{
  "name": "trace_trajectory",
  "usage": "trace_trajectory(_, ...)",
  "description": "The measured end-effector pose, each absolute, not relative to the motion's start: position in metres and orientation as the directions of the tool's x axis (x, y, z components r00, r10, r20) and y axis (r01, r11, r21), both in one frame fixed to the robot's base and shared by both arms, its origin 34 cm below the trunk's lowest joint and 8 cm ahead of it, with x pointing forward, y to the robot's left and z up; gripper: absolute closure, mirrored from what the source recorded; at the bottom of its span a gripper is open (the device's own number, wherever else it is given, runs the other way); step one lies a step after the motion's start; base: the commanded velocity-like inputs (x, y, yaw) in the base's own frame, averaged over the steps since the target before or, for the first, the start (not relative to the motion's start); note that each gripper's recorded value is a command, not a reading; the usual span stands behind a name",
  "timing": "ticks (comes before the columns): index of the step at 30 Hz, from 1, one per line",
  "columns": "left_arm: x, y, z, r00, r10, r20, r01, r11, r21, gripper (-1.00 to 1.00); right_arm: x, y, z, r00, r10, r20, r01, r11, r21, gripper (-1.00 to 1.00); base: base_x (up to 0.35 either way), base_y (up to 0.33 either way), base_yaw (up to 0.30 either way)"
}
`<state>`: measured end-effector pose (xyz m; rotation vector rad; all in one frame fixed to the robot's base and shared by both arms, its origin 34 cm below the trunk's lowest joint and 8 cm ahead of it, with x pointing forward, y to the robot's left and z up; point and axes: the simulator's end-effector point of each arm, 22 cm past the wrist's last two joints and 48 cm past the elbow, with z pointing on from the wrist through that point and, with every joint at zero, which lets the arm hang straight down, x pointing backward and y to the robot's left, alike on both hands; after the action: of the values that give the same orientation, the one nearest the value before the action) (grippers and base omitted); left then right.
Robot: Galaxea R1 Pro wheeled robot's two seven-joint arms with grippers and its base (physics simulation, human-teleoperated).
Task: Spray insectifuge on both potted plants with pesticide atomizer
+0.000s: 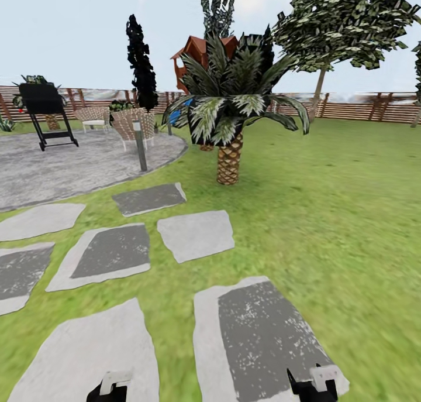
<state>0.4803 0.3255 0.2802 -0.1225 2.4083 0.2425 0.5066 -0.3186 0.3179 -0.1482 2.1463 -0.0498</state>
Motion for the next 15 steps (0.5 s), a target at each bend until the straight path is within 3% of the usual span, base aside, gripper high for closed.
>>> trace_trajectory(15, 0.4803, 0.3255, 0.2801, -0.749, -0.022, -0.663, -0.154, 0.978, 0.141, 1.0, 0.5067, -0.3187, 0.3179, -0.542, -0.126, -0.831, -0.087, 0.992, -0.093, -1.0, 0.34, 0.0, 0.0)
